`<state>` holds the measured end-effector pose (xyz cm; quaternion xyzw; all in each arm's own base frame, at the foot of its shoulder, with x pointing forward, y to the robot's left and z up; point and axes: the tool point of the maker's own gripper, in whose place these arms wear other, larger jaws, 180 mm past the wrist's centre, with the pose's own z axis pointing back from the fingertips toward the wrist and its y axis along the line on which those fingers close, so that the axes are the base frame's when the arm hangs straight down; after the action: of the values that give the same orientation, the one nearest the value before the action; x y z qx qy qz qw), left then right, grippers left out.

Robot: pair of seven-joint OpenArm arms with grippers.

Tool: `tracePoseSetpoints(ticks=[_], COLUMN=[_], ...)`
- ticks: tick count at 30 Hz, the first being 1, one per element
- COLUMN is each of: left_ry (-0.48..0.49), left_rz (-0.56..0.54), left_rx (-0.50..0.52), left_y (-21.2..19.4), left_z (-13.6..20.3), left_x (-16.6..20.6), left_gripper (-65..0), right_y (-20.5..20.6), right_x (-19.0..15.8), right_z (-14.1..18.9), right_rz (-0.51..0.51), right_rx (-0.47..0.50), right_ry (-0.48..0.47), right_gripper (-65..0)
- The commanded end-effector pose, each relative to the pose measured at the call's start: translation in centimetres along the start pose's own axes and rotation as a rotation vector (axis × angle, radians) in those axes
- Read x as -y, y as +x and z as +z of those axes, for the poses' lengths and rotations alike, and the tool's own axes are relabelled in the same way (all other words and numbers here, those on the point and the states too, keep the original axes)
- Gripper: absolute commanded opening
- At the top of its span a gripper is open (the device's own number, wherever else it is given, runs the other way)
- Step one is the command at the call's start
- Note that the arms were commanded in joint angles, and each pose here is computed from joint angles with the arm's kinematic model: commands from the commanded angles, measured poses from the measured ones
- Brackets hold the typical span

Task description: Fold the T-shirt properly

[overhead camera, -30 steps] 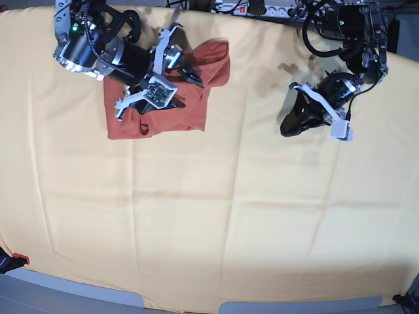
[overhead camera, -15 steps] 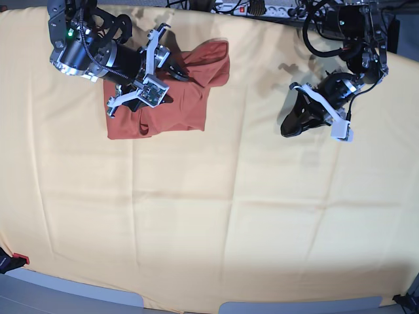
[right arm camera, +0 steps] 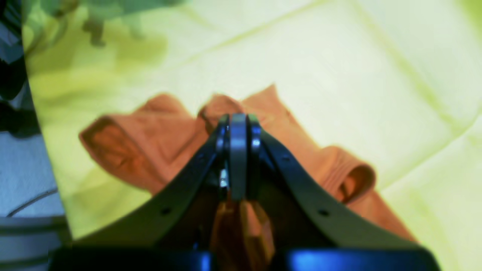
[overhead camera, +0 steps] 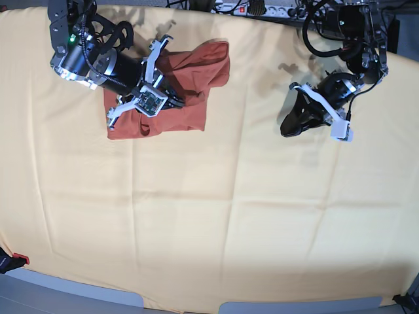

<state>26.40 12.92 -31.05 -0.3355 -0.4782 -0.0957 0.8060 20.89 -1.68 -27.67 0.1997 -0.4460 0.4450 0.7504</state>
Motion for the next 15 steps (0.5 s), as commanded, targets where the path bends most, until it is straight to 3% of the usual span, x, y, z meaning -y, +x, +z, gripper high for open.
tracePoseSetpoints(ticks=[1,7,15], left_ry=[-0.016,-0.015,-0.015], left_rz=[-0.017,-0.017,-0.017], left_rx=[0.042,0.04,0.04], left_y=[1.3,1.3,1.2], left_z=[0.2,0.2,0.2], left_x=[0.3,0.3,0.3], left_gripper=[-65.0,-65.0,-65.0], right_y=[1.7,4.8,6.0], right_x=[0.0,1.0,1.9], right_z=[0.2,-0.5,-4.7], right_rz=[0.012,0.002,-0.02], right_rx=[0.074,0.192,0.217], right_ry=[0.002,-0.025,0.039], right_gripper=[-65.0,-65.0,-65.0])
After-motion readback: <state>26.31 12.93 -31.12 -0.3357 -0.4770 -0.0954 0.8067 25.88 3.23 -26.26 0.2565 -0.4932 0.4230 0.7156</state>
